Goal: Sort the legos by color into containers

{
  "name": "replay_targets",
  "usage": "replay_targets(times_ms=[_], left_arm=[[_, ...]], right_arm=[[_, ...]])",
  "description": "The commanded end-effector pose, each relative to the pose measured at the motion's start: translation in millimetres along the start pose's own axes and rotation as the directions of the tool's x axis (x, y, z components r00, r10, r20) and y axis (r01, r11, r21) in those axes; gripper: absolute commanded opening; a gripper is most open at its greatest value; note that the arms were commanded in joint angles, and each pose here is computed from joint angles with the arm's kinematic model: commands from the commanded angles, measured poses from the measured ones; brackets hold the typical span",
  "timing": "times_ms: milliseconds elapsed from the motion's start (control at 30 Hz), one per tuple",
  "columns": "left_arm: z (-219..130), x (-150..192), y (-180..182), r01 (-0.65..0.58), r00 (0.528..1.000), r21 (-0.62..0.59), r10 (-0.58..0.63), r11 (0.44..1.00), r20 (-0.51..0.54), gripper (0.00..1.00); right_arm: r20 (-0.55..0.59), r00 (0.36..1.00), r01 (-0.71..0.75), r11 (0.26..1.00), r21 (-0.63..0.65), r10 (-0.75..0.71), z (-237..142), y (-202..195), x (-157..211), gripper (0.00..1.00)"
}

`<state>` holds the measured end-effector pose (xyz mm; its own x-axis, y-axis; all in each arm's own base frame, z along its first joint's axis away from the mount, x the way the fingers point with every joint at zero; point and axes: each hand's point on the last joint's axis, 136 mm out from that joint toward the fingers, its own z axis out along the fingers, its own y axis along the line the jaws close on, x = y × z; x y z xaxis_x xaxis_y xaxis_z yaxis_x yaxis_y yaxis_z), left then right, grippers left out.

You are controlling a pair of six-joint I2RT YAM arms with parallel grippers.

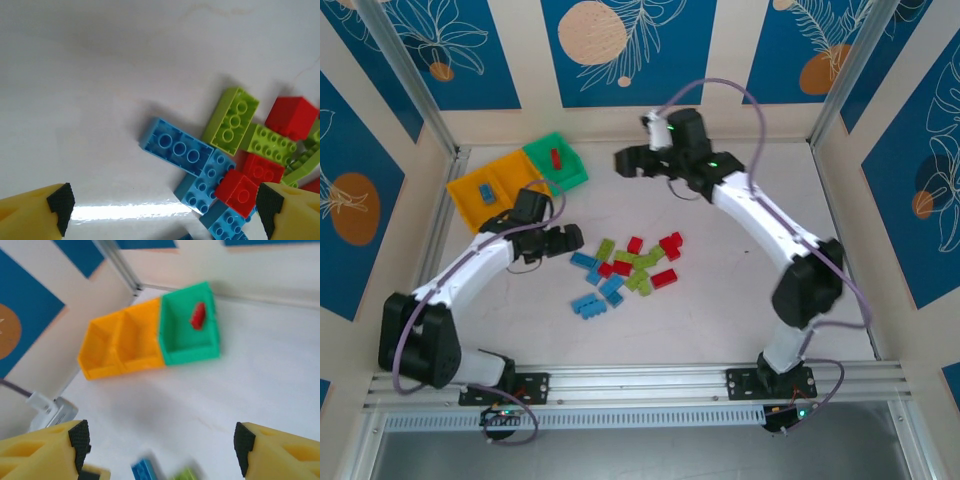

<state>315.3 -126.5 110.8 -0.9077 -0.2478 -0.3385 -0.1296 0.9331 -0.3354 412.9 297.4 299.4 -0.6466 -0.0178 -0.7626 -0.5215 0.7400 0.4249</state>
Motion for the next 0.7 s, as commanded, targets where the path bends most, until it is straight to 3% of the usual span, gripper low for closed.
replay_targets(times_ms=[0, 133, 267, 367, 433, 667], left_arm=[[26.5, 21.2, -5.9, 0.17, 0.98, -0.003, -0.17, 0.985, -0.103, 0.95], [55.5, 28.5, -16.3, 0.351, 0.926, -0.009, -0.348, 0.936, -0.144, 0.92], [71.3, 28.6, -22.9, 0.413, 0.898, -0.076, -0.419, 0.908, -0.131, 0.9], [78.4, 35.8, -12.5, 0.428, 0.878, -0.204, -0.458, 0.881, -0.139, 0.8], [80.3, 38.2, -2.4, 0.408, 0.878, -0.287, -0.458, 0.867, -0.137, 0.67], [88.5, 39.8, 10.4, 0.381, 0.894, -0.325, -0.435, 0.865, -0.108, 0.49]], right_arm=[[-0.22, 0.964, -0.115, 0.981, 0.157, 0.148, -20.1, -38.5, 89.2, 0.79], [-0.24, 0.944, -0.179, 0.961, 0.213, 0.229, -45.2, -48.2, 120.3, 0.79], [-0.24, 0.928, -0.229, 0.945, 0.232, 0.284, -49.2, -51.5, 130.6, 0.8], [-0.245, 0.925, -0.234, 0.945, 0.23, 0.289, -48.4, -49.9, 128.2, 0.79], [-0.244, 0.927, -0.229, 0.945, 0.232, 0.285, -48.4, -49.2, 125.5, 0.79], [-0.257, 0.923, -0.224, 0.944, 0.242, 0.285, -48.1, -45.4, 125.7, 0.79]])
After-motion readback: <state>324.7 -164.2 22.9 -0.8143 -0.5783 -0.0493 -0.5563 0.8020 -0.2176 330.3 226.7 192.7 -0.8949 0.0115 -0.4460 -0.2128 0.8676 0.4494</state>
